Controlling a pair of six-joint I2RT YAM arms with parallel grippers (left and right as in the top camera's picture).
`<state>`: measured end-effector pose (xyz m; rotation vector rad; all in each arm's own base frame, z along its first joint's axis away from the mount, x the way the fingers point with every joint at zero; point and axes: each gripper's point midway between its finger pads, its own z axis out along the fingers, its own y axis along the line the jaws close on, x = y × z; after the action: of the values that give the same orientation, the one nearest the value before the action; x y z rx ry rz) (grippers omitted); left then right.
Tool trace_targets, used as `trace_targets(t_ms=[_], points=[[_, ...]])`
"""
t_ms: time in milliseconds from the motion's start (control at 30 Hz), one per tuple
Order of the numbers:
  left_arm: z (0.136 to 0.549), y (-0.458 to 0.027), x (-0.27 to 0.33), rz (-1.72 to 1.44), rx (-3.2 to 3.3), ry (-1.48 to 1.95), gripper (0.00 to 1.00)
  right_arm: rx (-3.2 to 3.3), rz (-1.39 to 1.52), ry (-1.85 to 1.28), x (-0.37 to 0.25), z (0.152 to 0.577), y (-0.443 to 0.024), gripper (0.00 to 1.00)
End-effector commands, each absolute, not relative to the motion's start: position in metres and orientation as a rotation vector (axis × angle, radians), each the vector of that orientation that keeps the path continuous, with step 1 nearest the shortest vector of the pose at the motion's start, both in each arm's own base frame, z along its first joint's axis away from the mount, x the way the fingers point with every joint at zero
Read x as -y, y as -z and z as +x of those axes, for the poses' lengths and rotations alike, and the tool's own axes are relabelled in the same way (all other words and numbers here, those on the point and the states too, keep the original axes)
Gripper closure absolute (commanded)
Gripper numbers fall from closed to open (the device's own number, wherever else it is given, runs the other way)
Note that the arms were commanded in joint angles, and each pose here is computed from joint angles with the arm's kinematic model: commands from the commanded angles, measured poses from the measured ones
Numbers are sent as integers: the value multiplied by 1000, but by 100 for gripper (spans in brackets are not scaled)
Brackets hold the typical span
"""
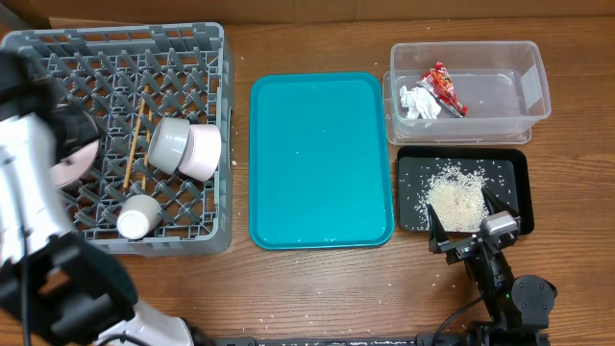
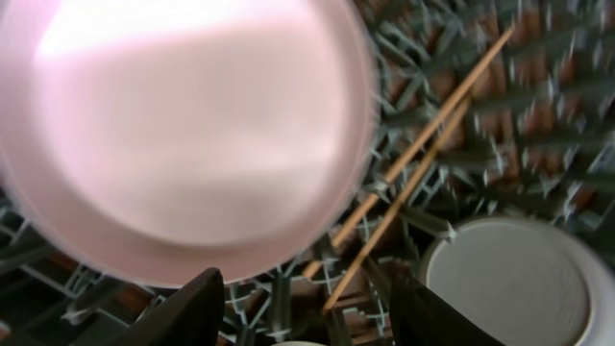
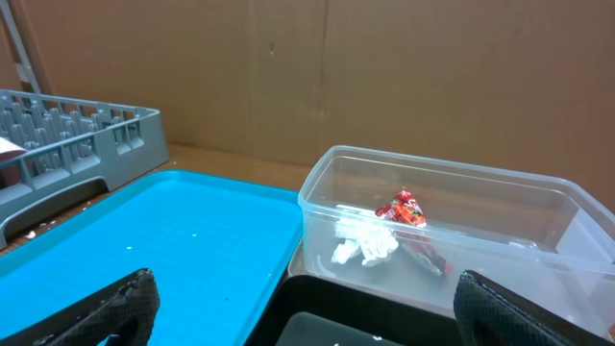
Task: Sort waste into correct bins and load items into the dishwasher
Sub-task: 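Carry the second chopstick left into the rack and release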
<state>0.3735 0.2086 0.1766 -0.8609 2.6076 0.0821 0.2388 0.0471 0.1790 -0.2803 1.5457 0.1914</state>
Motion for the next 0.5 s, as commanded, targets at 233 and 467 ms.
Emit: trace_targets(t_ms=[233,467], points=[[320,-151,-289,-1373,-2403,134,45,-1545,-276,-198,-47,239,-177,0],[296,-111,-314,-1533,-2417,167,55,-1545,-276,-198,-47,239,-177,1]])
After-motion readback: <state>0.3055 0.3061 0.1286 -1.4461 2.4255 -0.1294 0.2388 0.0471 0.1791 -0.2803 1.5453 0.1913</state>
